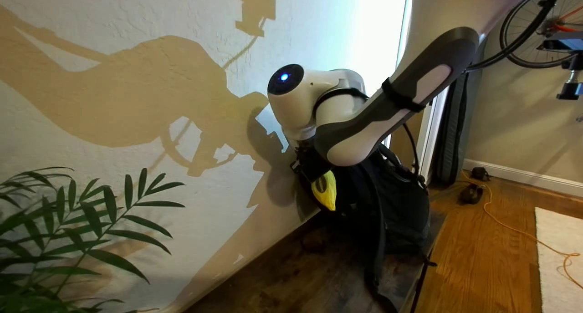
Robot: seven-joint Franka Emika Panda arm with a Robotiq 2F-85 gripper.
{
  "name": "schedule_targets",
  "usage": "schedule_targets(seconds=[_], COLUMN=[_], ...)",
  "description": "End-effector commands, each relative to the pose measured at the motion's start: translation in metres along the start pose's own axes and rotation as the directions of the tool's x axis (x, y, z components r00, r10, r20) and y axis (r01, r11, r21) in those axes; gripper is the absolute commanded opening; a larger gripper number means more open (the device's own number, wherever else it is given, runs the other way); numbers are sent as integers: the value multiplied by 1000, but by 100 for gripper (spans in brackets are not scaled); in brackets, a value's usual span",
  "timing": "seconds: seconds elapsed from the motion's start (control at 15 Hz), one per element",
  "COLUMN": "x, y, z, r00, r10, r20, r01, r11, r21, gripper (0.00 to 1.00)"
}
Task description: Place the banana toy in the black backpack
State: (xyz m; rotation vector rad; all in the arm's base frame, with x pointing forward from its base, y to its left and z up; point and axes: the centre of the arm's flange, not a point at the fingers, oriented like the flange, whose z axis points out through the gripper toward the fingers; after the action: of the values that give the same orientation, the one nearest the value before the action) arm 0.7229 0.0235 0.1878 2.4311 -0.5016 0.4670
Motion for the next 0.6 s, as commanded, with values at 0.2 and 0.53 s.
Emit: schedule_targets(seconds=[0.2,0.53], x=[3,6], y=[8,7], z=[20,28], r00=[994,979], r10=[105,90], r20=[-44,-183], r01=[-109,-122], r11=[990,977], r21=[-92,-173], gripper=[9,9])
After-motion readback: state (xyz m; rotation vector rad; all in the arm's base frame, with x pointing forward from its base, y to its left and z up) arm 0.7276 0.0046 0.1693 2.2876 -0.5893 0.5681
